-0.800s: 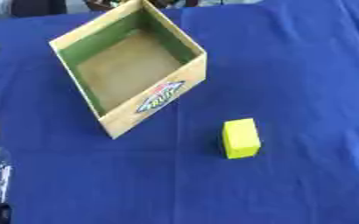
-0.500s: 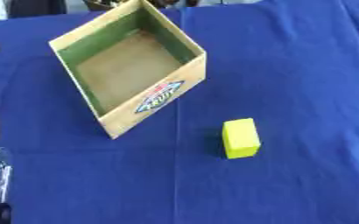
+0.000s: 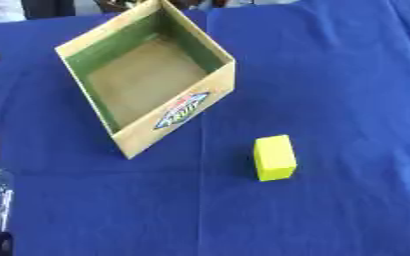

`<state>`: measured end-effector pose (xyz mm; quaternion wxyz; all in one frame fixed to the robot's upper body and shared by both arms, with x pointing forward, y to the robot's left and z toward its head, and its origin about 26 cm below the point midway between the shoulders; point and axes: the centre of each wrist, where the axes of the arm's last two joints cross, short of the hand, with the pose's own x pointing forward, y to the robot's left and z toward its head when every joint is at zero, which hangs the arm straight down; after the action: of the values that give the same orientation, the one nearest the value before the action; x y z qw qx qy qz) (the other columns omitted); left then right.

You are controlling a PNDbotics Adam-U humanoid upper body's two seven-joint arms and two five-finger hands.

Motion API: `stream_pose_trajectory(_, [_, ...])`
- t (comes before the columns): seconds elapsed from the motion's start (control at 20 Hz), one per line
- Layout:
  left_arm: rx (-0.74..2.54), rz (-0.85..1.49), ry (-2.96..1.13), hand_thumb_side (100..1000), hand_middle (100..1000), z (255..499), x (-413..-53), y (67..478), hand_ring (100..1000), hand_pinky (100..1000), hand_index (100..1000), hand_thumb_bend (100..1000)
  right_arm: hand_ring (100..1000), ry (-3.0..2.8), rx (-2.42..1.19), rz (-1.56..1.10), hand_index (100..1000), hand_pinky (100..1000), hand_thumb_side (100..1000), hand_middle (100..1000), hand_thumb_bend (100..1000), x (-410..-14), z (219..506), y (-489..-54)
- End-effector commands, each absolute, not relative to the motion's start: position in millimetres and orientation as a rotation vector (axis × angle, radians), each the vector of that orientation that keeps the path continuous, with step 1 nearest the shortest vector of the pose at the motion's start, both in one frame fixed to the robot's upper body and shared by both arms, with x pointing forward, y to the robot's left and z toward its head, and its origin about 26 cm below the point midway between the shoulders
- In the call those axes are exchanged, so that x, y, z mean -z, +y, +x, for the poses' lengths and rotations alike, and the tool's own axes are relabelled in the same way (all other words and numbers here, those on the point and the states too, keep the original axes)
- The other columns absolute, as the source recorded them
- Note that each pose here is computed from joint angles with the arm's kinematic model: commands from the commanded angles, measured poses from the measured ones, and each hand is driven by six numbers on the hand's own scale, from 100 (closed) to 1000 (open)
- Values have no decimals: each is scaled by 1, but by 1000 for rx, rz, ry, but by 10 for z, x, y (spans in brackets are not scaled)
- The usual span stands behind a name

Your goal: Pick up objects on the table and place them in the box.

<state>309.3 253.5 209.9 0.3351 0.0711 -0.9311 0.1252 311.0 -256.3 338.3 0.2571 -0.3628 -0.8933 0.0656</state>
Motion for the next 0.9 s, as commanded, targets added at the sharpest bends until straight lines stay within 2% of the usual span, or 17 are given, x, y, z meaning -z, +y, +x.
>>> stream_pose_trajectory(0.05, [-314, 177, -2451, 927, 731, 3062, -2150, 2529, 784, 689, 827, 100, 723, -2430, -395, -1122, 797, 760, 846, 650, 225, -3607, 3131, -2432])
stream_pose_trajectory(0.3, [-306, 171, -2442, 927, 731, 3059, -2132, 2522, 785, 689, 827, 100, 755, -2324, -771, -1268, 836, 781, 906, 705, 355, -3846, 3326, -2094])
stream_pose_trajectory(0.65, [-294, 164, -2433, 926, 732, 3055, -2115, 2514, 787, 689, 826, 100, 798, -2061, -1284, -1367, 881, 811, 957, 764, 445, -4012, 3617, -1548])
stream_pose_trajectory(0.8, [-290, 161, -2431, 926, 732, 3054, -2109, 2510, 787, 688, 826, 100, 806, -1925, -1447, -1362, 895, 816, 960, 771, 490, -4010, 3758, -1365])
stream_pose_trajectory(0.9, [-287, 159, -2430, 926, 732, 3054, -2108, 2507, 788, 688, 826, 100, 817, -1853, -1513, -1350, 903, 826, 928, 776, 583, -3990, 3836, -1282])
